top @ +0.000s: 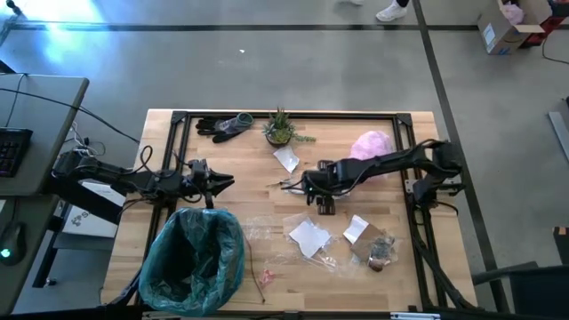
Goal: Place trash/remove bag and relplace
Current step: Put the white plastic into the trash bin
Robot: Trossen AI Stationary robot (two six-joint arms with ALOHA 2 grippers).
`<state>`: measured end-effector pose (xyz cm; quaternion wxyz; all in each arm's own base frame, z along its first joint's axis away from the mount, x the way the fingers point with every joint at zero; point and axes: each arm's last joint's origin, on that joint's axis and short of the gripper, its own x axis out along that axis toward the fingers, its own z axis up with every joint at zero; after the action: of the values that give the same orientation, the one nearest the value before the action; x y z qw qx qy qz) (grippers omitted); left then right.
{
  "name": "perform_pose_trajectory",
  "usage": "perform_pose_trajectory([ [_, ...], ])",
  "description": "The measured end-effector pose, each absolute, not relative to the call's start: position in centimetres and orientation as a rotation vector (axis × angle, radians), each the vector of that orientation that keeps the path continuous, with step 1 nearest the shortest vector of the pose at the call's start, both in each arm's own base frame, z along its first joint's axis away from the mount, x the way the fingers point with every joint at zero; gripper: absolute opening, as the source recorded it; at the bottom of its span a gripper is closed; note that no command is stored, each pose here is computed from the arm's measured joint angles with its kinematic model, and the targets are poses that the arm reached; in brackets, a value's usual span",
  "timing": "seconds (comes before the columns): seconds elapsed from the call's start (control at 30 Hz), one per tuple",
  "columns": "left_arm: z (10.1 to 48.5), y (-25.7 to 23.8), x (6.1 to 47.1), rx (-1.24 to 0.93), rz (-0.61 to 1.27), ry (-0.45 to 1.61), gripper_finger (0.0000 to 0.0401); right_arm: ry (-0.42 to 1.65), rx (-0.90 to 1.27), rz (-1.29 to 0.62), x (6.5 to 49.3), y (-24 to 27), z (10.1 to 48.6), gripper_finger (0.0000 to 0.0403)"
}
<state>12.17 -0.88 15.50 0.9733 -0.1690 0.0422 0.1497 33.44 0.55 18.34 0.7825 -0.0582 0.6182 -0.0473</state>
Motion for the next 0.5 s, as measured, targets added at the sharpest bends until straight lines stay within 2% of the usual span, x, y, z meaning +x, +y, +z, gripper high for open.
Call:
perform_pose_trajectory([
  [0.3,15.2,-0.8,12.2,-0.328,0.323,0.114,0.0067,1.371,-0.143,-0.090,34.1,1.1,16.3,0.0180],
  [0.5,15.1,-0.8,12.3,-0.327,0.332,0.118,0.0067,1.419,-0.200,-0.160,34.5,0.5,14.5,0.0163],
])
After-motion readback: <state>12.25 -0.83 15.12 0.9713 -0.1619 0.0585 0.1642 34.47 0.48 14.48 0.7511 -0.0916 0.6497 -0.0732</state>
